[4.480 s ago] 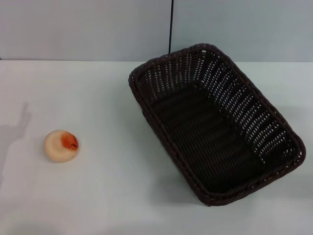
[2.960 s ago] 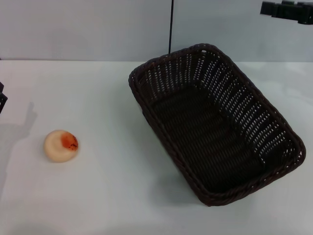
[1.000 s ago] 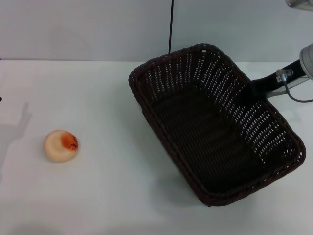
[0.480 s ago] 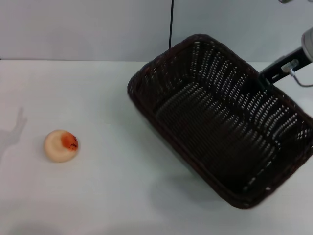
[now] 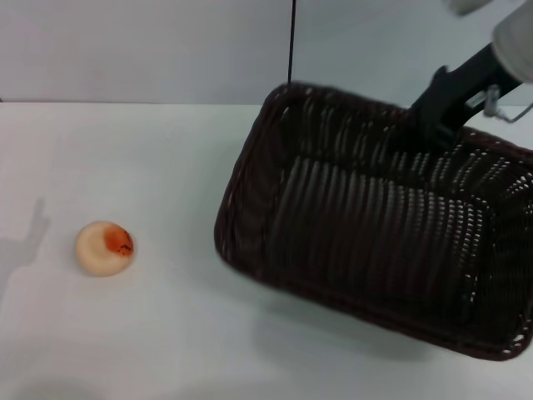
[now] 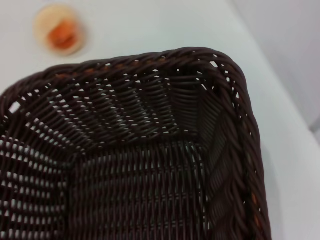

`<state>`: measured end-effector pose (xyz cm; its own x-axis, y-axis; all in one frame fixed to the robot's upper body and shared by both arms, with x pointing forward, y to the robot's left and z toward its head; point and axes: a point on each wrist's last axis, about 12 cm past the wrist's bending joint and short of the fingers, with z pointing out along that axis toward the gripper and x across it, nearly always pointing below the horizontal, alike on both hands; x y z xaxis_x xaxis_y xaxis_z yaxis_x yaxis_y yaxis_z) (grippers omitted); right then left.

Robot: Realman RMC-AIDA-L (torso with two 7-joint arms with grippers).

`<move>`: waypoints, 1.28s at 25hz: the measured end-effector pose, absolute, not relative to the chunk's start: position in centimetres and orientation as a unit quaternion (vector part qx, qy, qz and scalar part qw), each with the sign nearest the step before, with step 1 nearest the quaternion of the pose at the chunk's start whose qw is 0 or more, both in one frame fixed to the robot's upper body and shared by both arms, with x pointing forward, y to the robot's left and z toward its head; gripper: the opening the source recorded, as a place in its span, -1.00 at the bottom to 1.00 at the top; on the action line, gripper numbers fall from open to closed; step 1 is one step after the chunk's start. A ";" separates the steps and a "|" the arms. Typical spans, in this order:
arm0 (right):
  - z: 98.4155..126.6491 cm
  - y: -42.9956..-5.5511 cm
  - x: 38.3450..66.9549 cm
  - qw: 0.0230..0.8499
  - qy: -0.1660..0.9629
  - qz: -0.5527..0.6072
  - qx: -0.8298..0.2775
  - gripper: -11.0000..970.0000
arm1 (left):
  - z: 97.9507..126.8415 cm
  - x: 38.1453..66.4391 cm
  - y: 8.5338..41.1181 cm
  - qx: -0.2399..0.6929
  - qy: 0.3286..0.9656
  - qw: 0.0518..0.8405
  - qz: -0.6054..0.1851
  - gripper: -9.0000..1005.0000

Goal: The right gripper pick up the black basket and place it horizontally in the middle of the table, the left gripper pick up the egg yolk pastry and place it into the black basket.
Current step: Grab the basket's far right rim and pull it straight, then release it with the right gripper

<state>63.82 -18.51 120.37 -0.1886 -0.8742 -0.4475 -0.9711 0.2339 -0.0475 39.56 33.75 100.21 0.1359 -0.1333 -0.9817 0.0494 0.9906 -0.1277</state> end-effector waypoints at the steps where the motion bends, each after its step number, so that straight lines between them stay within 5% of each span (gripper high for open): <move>1: 120.4 -18.5 63.8 0.195 0.761 0.124 -0.606 -0.71 | 100.2 39.6 33.8 -0.032 0.655 0.753 -0.061 0.68; 10: 119.2 -14.0 63.0 0.201 0.683 0.098 -0.696 -0.71 | 100.1 38.9 33.2 -0.024 0.657 0.750 -0.074 0.68; 30: 118.2 -13.6 62.9 0.218 0.703 0.110 -0.668 -0.68 | 100.4 39.3 33.6 -0.020 0.648 0.758 -0.072 0.68; 32: 118.1 -13.6 62.9 0.218 0.702 0.107 -0.669 -0.41 | 100.5 39.4 33.6 -0.019 0.647 0.759 -0.072 0.68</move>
